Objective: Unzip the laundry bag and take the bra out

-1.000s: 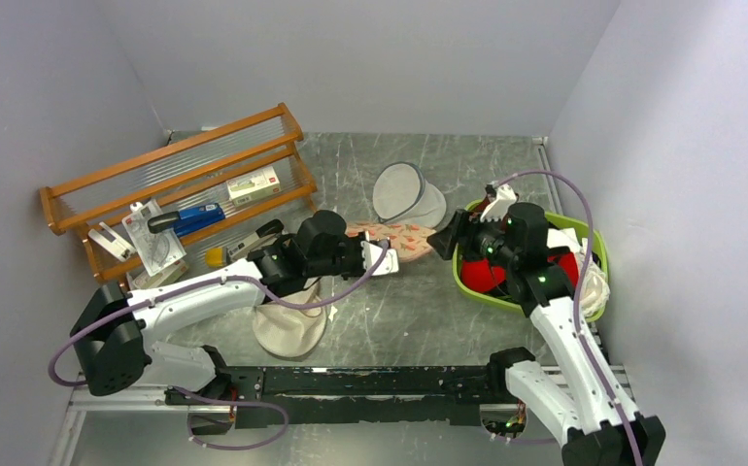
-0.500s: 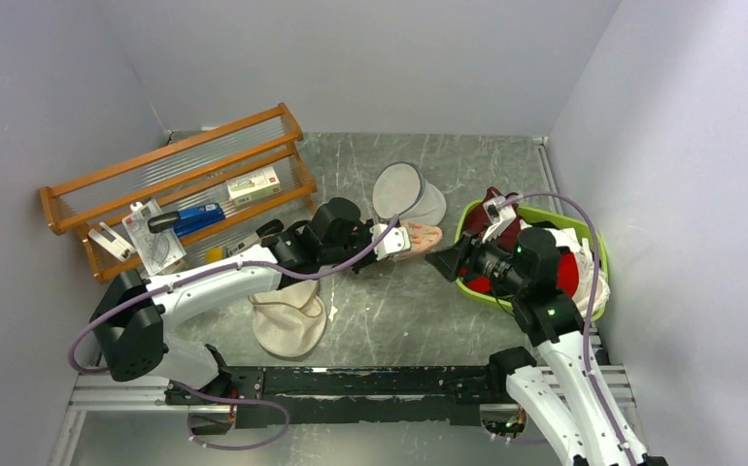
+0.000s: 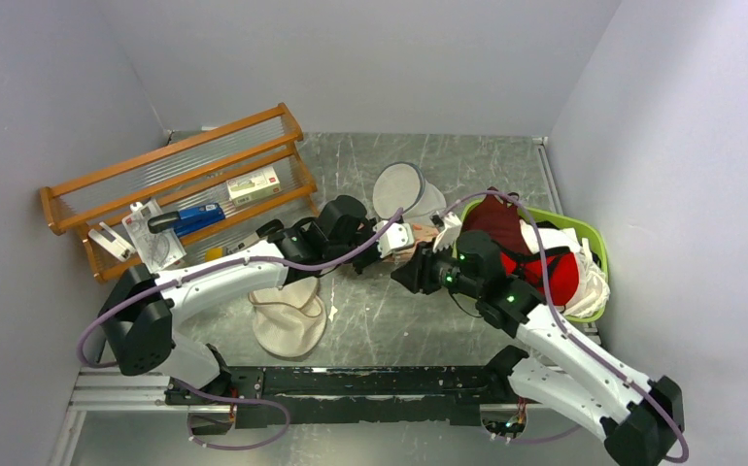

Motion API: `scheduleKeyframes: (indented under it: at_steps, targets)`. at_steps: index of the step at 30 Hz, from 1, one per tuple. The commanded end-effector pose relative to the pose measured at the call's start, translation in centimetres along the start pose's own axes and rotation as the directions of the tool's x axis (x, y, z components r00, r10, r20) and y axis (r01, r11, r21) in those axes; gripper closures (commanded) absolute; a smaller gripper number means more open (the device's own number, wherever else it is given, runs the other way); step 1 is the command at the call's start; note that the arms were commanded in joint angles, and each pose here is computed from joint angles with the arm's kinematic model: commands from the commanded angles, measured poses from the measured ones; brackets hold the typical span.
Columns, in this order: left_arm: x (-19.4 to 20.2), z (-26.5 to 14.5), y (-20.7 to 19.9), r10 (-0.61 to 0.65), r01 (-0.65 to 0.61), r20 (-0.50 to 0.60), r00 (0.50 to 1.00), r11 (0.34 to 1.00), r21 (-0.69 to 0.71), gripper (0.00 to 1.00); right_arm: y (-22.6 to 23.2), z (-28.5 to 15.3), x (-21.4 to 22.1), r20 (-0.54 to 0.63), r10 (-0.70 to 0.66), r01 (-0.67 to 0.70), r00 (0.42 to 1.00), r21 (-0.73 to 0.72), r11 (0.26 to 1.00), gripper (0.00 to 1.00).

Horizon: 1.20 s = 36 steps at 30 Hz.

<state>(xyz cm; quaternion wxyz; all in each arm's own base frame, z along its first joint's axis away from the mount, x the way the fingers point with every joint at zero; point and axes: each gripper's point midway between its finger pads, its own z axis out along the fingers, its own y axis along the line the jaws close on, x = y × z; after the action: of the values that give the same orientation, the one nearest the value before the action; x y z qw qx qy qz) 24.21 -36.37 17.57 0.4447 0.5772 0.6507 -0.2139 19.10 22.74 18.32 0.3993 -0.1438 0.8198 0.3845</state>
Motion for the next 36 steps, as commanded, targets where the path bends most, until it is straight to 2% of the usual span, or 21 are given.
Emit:
scheduleKeyframes:
  at_steps: [1, 7, 16, 25, 27, 32, 36]
  targets:
    - [-1.6, 0.0, 0.3, -0.018, 0.018, 0.035, 0.999, 1.000, 0.012, 0.93, -0.8, 1.2, -2.1, 0.110, 0.033, -0.043, 0.993, 0.095, 0.995, 0.72]
    - [-2.0, 0.1, 0.2, -0.029, 0.028, 0.042, 0.999, 0.999, 0.020, 0.93, -1.6, 2.5, -2.9, 0.185, 0.085, -0.108, 0.979, 0.116, 0.987, 0.71]
    - [-1.9, 0.3, 0.2, -0.038, 0.037, 0.036, 0.999, 0.999, 0.022, 0.93, -4.7, 2.7, -3.8, 0.250, 0.121, -0.190, 0.961, 0.276, 0.942, 0.68]
    - [-1.8, 0.3, 0.5, -0.043, 0.043, 0.031, 0.999, 0.999, 0.008, 0.93, -5.5, 2.5, -3.1, 0.223, 0.105, -0.175, 0.969, 0.324, 0.930, 0.87]
    - [-1.8, 0.3, 0.6, -0.041, 0.041, 0.029, 0.999, 0.999, -0.001, 0.93, -5.7, 2.0, -3.2, 0.230, 0.099, -0.175, 0.968, 0.340, 0.924, 0.89]
    - [-1.8, 0.2, 0.8, -0.040, 0.040, 0.028, 0.999, 0.999, -0.007, 0.93, -6.5, 1.5, -3.1, 0.205, 0.063, -0.141, 0.977, 0.393, 0.909, 0.88]
    - [-1.8, 0.2, 0.8, -0.042, 0.042, 0.027, 0.999, 0.999, -0.008, 0.93, -6.5, 1.4, -3.3, 0.176, 0.046, -0.116, 0.983, 0.415, 0.903, 0.81]
